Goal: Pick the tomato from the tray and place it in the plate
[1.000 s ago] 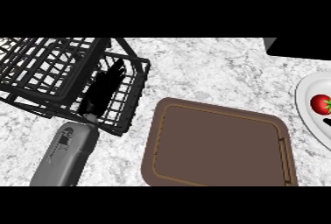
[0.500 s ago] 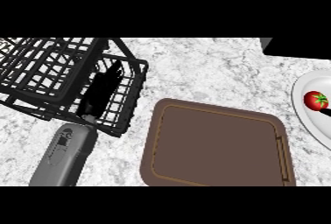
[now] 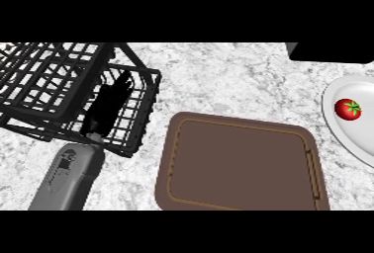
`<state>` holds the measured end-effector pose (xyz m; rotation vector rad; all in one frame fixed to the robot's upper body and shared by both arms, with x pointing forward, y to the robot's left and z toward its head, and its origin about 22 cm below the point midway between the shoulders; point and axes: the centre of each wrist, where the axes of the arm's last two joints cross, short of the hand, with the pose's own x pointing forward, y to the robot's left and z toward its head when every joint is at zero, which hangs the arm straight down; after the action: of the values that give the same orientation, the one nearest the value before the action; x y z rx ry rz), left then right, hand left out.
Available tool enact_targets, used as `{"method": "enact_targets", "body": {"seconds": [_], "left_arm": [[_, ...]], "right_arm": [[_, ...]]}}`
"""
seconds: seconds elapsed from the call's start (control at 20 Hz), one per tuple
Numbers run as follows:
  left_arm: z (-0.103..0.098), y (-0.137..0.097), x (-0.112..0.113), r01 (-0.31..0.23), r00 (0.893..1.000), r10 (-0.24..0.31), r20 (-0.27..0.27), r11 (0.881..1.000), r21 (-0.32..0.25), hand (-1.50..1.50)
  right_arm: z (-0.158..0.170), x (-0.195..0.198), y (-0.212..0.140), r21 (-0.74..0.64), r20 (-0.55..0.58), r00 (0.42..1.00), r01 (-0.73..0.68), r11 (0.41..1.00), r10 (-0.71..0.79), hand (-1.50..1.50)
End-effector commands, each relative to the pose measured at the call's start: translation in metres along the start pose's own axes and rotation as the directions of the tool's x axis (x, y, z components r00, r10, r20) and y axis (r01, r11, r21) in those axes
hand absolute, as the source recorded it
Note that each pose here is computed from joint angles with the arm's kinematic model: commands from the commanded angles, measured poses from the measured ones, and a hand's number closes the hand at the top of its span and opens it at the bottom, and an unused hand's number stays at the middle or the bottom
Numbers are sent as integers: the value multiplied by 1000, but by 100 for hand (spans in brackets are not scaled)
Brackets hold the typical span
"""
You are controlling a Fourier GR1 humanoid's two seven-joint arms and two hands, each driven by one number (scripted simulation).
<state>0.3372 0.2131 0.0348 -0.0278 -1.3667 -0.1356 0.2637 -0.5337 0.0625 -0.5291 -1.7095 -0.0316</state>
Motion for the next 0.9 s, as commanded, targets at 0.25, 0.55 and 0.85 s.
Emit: {"method": "enact_targets", "body": {"seconds": [0.25,0.55,0.85], "left_arm": [[43,3,-82,-80,980,92,-176,994,70,0],[42,12,-76,-55,984,62,-169,998,44,0],[38,8,-69,-70,981,79,-176,996,57,0]], "right_arm": [[35,-1,-69,198,-21,997,79,977,-76,-150],[59,-2,-94,251,-17,1000,-2,968,6,-150],[78,-20,-89,270,-29,998,-53,961,64,-150]]}}
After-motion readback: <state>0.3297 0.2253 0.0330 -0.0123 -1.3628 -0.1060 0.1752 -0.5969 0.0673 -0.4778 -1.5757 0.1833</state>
